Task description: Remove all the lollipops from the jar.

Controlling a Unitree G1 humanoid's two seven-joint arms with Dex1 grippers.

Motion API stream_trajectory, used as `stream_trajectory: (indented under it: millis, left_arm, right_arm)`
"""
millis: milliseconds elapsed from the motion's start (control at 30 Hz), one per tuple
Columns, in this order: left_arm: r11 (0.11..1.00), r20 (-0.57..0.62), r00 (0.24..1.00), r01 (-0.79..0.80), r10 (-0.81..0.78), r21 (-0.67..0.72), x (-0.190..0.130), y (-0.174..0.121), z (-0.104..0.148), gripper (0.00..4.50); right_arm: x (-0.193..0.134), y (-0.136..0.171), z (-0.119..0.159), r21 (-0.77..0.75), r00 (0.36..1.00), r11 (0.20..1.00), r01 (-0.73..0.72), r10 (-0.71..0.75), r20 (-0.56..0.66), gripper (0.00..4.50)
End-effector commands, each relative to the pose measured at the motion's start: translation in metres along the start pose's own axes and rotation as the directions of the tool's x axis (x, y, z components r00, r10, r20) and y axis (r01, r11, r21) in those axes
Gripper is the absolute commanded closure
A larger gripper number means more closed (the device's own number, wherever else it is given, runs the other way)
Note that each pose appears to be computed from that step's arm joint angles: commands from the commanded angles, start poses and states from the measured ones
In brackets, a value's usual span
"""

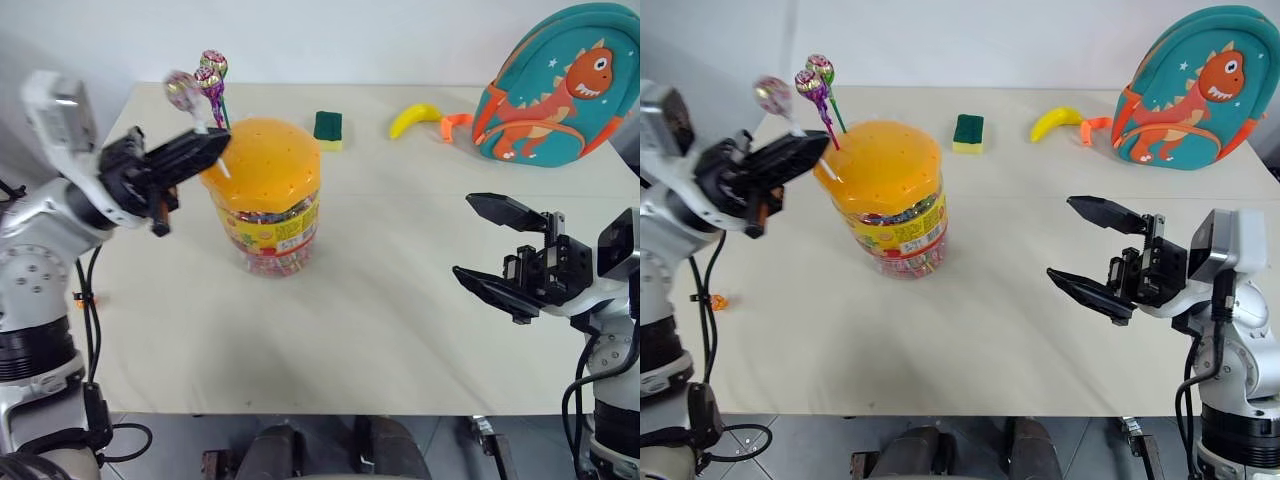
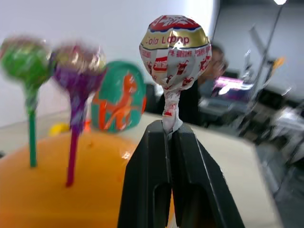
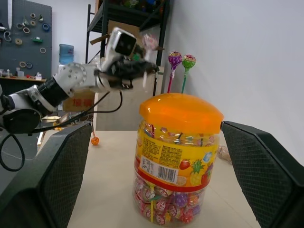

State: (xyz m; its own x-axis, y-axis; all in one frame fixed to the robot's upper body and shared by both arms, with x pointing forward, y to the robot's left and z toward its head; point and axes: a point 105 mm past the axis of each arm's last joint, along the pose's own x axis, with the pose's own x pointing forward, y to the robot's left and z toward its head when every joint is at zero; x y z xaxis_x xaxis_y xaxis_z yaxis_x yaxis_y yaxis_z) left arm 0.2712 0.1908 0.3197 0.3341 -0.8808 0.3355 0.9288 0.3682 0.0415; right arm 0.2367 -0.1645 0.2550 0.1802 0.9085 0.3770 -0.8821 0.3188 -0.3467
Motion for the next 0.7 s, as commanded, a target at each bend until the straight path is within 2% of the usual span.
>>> stream_trajectory:
  millis: [33, 100, 167, 233, 300, 400, 533, 600, 700]
  left_arm:
    - [0.989, -0.019, 0.989, -0.149, 0.148, -0.019, -0.043, 0.008, 0.012, 4.47]
    - [0.943, -0.122, 0.936, -0.332, 0.331, 0.008, -0.079, 0.023, -0.002, 4.47]
    - [0.859, -0.27, 0.823, -0.51, 0.5, 0.037, -0.119, 0.035, -0.025, 4.47]
    - [0.804, -0.377, 0.735, -0.592, 0.564, 0.052, -0.142, 0.035, -0.044, 4.47]
    - [0.759, -0.496, 0.641, -0.649, 0.585, 0.056, -0.161, 0.028, -0.074, 4.47]
    - [0.704, -0.584, 0.548, -0.708, 0.599, 0.056, -0.174, 0.022, -0.099, 4.47]
    - [0.633, -0.662, 0.424, -0.768, 0.618, 0.1, -0.189, 0.021, -0.127, 4.47]
    - [0.615, -0.687, 0.385, -0.78, 0.616, 0.114, -0.191, 0.021, -0.135, 4.47]
    - [0.604, -0.705, 0.369, -0.79, 0.605, 0.104, -0.19, 0.02, -0.142, 4.47]
  right_arm:
    - [0.003, 0.0, 0.004, -0.01, 1.0, 1.0, -0.017, 0.017, 0.025, 0.0]
    - [0.004, 0.0, 0.003, -0.003, 0.999, 1.0, -0.025, 0.025, 0.028, 0.0]
    - [0.005, 0.001, 0.001, 0.008, 0.999, 0.999, -0.035, 0.034, 0.023, 0.0]
    - [0.004, 0.002, -0.001, 0.016, 0.999, 0.999, -0.045, 0.045, 0.012, 0.0]
    - [0.003, 0.003, -0.007, 0.024, 0.998, 0.997, -0.068, 0.068, -0.016, 0.0]
    - [0.002, 0.004, -0.012, 0.037, 0.996, 0.996, -0.082, 0.084, -0.039, 0.0]
    - [-0.002, 0.012, -0.023, 0.055, 0.979, 0.987, -0.149, 0.155, -0.131, 0.0]
    - [-0.006, 0.016, -0.027, 0.058, 0.972, 0.983, -0.173, 0.18, -0.153, 0.0]
    - [-0.016, 0.02, -0.031, 0.066, 0.969, 0.982, -0.176, 0.185, -0.166, 0.0]
